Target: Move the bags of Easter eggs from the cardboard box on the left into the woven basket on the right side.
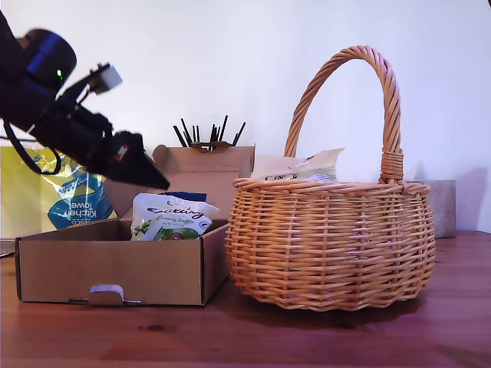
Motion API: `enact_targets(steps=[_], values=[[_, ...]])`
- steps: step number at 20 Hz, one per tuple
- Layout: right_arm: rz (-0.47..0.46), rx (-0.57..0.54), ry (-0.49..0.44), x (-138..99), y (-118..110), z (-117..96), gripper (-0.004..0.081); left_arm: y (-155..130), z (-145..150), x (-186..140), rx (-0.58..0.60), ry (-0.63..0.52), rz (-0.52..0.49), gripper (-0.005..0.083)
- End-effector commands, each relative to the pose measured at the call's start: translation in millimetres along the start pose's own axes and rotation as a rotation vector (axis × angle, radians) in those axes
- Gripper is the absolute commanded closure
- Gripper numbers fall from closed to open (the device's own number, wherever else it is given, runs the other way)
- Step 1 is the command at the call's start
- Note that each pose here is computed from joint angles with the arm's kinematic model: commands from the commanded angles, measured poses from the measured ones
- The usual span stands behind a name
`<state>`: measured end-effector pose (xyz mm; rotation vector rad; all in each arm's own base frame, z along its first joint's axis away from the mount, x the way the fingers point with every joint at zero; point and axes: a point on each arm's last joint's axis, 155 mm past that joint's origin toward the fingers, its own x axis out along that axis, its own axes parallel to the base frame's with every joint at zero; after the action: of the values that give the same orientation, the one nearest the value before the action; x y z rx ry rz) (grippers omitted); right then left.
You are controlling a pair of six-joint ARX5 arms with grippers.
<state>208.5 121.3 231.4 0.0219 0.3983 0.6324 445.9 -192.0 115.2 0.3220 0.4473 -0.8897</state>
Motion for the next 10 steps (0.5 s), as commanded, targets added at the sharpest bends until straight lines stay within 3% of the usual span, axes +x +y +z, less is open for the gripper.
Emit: enact_targets(steps=[1, 5, 10], values=[[0.004, -0.015, -0.015, -2, 2, 5, 0.0782, -4, -26, 11, -0.046, 0.049, -0.02, 0.0001], [0.004, -0.012, -0.011, -2, 2, 4, 0.0782, -13, -49, 23, -0.145, 0.101, -0.057, 0.0001], [0.004, -0.012, -0.009, -2, 2, 4, 0.0782, -57, -45, 30, -0.206, 0.117, -0.198, 0.0017]])
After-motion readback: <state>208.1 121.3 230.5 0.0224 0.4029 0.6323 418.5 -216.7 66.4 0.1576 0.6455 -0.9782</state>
